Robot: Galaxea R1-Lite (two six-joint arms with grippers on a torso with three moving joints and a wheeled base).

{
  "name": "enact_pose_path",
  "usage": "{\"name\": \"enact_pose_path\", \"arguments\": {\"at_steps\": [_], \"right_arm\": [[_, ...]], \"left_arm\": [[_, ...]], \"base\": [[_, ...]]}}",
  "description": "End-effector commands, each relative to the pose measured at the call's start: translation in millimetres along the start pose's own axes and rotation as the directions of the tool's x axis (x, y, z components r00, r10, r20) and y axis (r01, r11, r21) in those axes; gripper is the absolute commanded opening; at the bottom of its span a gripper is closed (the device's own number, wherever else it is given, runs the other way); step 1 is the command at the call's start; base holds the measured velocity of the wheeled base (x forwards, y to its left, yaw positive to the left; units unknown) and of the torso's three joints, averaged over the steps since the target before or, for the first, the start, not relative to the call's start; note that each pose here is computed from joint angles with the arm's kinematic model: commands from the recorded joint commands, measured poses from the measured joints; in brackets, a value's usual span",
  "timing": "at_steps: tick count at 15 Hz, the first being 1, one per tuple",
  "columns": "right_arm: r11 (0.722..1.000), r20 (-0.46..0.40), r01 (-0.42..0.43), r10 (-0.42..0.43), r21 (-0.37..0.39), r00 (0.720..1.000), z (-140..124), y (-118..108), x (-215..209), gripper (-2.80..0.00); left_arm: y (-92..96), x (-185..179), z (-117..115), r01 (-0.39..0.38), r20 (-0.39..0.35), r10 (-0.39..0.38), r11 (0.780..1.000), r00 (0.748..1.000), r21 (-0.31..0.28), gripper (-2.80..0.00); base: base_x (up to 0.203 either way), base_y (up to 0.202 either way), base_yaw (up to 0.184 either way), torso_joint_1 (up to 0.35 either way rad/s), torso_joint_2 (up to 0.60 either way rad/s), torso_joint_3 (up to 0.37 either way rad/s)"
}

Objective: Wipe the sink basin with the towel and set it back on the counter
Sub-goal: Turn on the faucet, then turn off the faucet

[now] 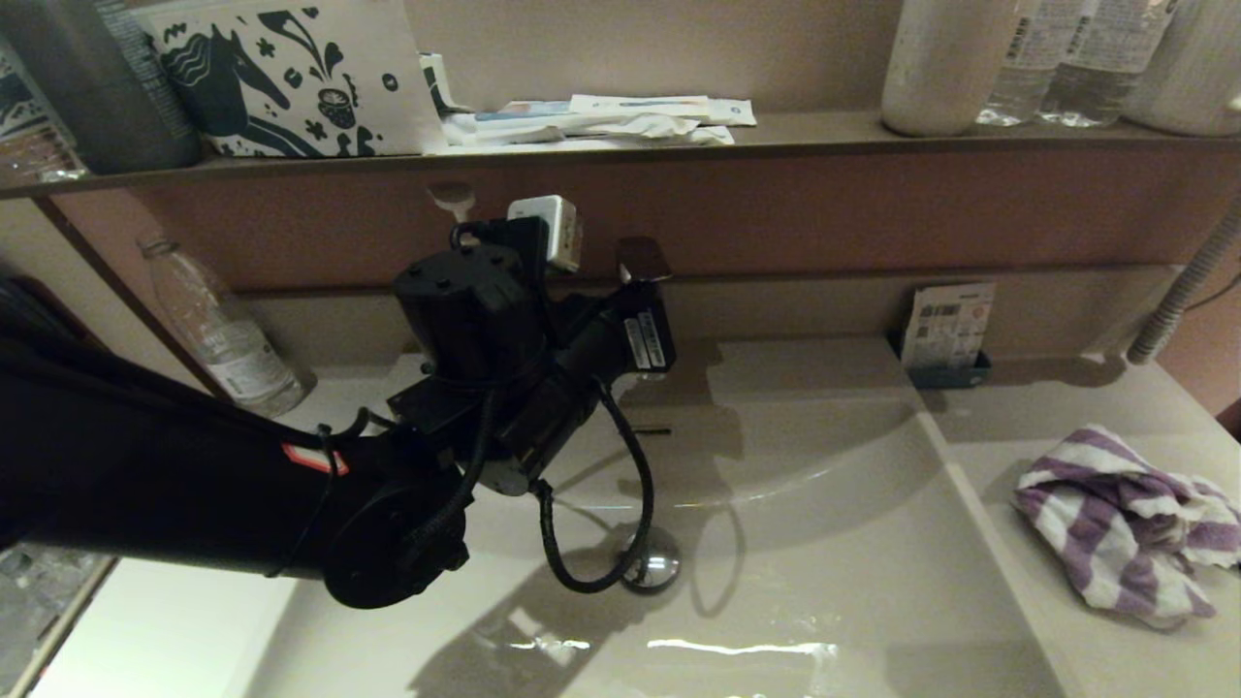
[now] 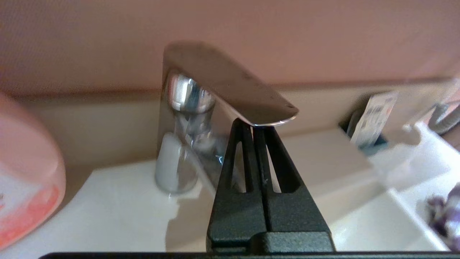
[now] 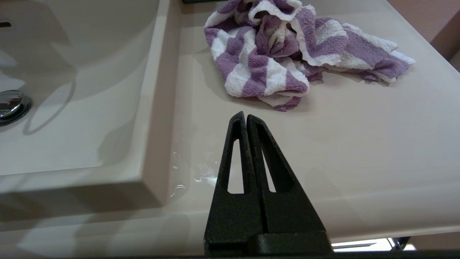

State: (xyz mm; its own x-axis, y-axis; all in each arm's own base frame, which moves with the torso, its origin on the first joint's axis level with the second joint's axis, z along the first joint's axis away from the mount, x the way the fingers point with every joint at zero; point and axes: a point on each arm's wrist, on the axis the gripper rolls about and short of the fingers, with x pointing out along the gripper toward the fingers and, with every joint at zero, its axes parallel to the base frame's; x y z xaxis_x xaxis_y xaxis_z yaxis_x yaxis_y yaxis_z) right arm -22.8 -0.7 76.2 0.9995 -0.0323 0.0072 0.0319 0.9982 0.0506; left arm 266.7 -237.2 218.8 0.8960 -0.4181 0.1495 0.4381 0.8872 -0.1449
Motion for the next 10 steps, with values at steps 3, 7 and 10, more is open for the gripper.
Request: {"name": "enact_pose_path", "arguments": {"at_steps": [3, 7, 10], "right_arm": [[1.000, 0.000, 0.000, 0.000, 0.000, 1.000, 0, 0, 0, -2.80], [1.000, 0.000, 0.000, 0.000, 0.000, 1.000, 0, 0, 0, -2.80], [1.000, 0.000, 0.000, 0.000, 0.000, 1.000, 0, 0, 0, -2.80]], "left_arm": [[9.3, 8, 20, -0.029, 0.076, 0.030, 0.999, 0.997, -0.017, -2.80], [15.7, 3, 28, -0.044, 0.093, 0.045, 0.999, 0.995, -0.021, -2.80], [19.1, -12, 11, -0.044, 0.021, 0.044, 0.999, 0.999, -0.001, -2.80]], "base": [[0.000, 0.000, 0.000, 0.000, 0.00, 0.000], [0.000, 0.000, 0.000, 0.000, 0.00, 0.000], [0.000, 0.000, 0.000, 0.000, 0.00, 0.000]]}}
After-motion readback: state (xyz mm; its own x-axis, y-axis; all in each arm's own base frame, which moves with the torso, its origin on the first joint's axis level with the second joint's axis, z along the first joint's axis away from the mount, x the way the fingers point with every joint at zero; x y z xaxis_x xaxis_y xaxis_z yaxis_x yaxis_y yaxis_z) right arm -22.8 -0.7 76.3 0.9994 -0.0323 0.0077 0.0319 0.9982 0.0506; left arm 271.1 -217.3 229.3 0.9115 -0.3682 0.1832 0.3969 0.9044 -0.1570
